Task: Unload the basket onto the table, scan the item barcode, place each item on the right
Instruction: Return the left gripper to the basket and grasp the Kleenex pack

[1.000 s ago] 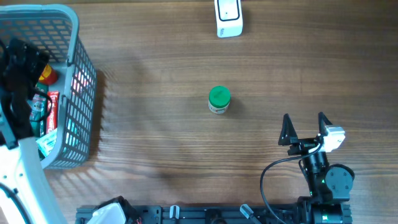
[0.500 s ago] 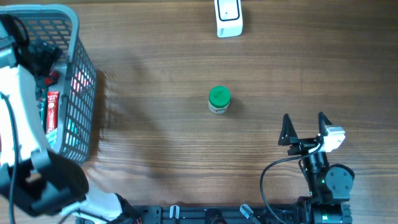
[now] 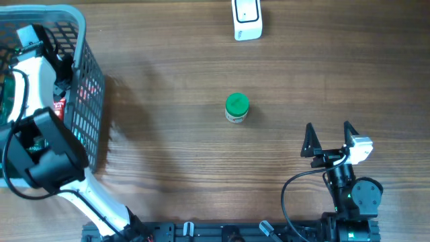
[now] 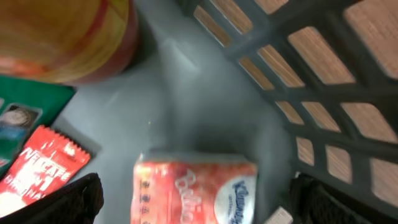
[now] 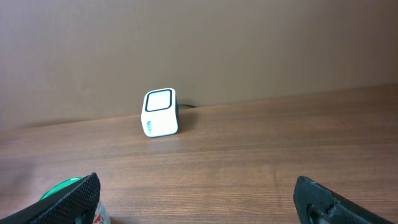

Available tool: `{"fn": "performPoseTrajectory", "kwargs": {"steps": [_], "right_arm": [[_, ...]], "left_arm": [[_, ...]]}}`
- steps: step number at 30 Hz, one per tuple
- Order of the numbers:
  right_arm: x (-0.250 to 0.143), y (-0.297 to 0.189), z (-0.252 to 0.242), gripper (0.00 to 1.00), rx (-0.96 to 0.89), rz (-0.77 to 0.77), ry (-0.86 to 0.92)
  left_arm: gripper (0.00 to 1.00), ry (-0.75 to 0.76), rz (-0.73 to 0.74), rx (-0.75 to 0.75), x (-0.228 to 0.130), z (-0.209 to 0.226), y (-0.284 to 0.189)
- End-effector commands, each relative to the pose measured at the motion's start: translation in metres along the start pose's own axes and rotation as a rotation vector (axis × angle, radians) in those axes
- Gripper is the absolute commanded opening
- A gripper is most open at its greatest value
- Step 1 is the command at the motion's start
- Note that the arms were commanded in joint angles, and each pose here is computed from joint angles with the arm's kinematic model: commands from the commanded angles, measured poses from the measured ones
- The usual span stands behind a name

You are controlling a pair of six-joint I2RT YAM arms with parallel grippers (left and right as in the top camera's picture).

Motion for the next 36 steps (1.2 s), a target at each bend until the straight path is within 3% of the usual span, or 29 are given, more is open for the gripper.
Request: {"fn": "performPoseTrajectory", "kwargs": {"steps": [1, 12, 17, 22, 29, 36], "right_arm": [[0.002, 0.000, 0.000, 1.00, -0.003, -0.011, -0.011], [0.002, 0.000, 0.000, 1.00, -0.003, -0.011, -0.011], [0.002, 0.000, 0.000, 1.00, -0.003, -0.010, -0.011], [0.002, 0.000, 0.000, 0.99, -0.003, -0.011, -0.011], [0.002, 0.000, 0.000, 1.00, -0.003, -0.010, -0.011], [0.002, 0.000, 0.000, 1.00, -0.003, -0.010, -0.011]], "left_arm": [[1.00, 0.059, 0.059, -0.007, -0.018, -0.014, 0.026], [0.99, 0.079, 0.145, 0.024, -0.041, -0.012, 0.049], [0.64, 0.076, 0.176, 0.007, -0.047, -0.014, 0.049], [0.47, 0.074, 0.191, 0.017, -0.050, -0.012, 0.048], [0.44, 0.081, 0.106, 0.053, -0.033, -0.009, 0.016], [0.47, 0.076, -0.083, 0.019, -0.006, -0.015, -0.081]]}}
Point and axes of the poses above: each gripper's point midway between its finger pads, its own y axis out along the fingers, its own z axis along the line the jaws close on, x = y × z, the point moved 2 cm from there along -y, back along the fingers, and after that the axes turned 10 degrees about -y, right-handed, at the moved point
